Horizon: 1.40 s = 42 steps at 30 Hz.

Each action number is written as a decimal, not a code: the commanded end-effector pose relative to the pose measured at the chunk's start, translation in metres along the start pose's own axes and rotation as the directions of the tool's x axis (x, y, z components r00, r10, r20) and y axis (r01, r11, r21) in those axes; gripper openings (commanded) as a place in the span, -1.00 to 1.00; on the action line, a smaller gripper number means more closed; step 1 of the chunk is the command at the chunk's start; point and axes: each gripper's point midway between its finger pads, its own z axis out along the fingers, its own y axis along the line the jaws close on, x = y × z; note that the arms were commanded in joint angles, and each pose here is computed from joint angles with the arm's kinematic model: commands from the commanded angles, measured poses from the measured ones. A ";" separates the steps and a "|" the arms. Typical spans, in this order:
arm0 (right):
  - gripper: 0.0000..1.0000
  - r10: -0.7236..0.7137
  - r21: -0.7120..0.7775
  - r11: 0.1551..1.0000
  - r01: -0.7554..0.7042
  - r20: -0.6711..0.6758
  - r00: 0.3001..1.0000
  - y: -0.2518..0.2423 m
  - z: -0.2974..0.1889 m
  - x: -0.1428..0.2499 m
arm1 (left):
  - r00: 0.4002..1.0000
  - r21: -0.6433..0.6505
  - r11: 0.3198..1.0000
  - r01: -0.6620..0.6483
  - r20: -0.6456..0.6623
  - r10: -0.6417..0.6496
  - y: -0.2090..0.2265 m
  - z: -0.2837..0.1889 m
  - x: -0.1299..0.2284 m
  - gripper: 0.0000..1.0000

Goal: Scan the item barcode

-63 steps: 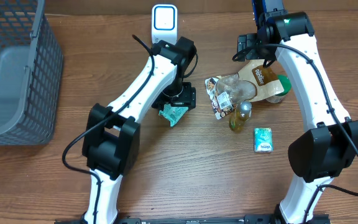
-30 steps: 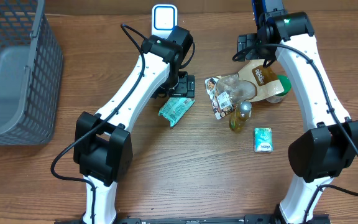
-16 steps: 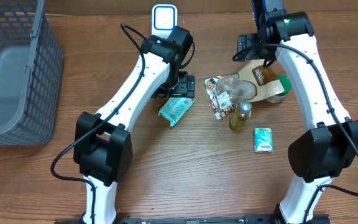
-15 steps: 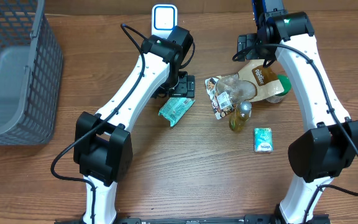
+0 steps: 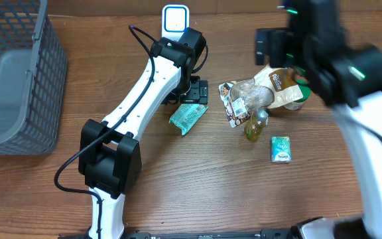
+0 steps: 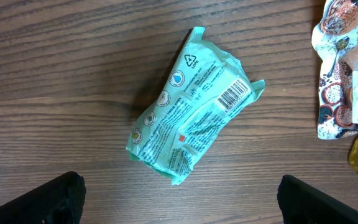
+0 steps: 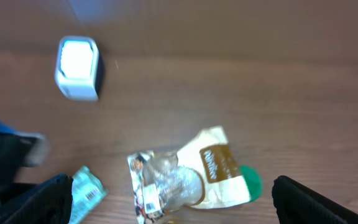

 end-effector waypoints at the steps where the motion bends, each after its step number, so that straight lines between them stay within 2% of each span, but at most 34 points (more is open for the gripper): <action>1: 1.00 0.046 -0.018 0.999 -0.044 0.133 0.990 -0.016 -0.058 -0.014 | 0.999 0.000 1.000 -0.008 0.042 0.008 0.002 -0.012 -0.007 0.99; 8: 1.00 0.107 -0.065 0.994 -0.090 0.329 0.938 -0.041 -0.153 -0.016 | 0.999 0.000 1.000 -0.008 0.042 0.008 0.002 -0.012 -0.007 0.99; 15: 1.00 0.164 -0.122 0.985 -0.118 0.500 0.850 -0.066 -0.241 0.003 | 0.999 0.000 1.000 -0.008 0.042 0.008 0.002 -0.012 -0.007 0.99; 22: 1.00 0.199 -0.126 0.980 -0.154 0.588 0.784 -0.087 -0.290 0.025 | 0.999 0.000 1.000 -0.008 0.042 0.008 0.002 -0.012 -0.007 0.99; 27: 1.00 0.196 -0.072 0.979 -0.190 0.572 0.796 -0.097 -0.283 0.041 | 0.999 0.000 1.000 -0.008 0.042 0.008 0.002 -0.012 -0.007 0.99; 32: 1.00 0.174 -0.016 0.982 -0.191 0.490 0.854 -0.098 -0.249 0.066 | 0.999 0.000 1.000 -0.008 0.042 0.008 0.002 -0.012 -0.007 0.99; 38: 1.00 0.138 0.054 0.986 -0.160 0.288 0.948 -0.099 -0.197 0.130 | 0.999 0.000 1.000 -0.008 0.042 0.008 0.002 -0.012 -0.007 0.99; 42: 1.00 0.119 0.084 0.987 -0.134 0.169 0.978 -0.100 -0.176 0.173 | 0.999 0.000 1.000 -0.008 0.042 0.008 0.002 -0.012 -0.007 0.99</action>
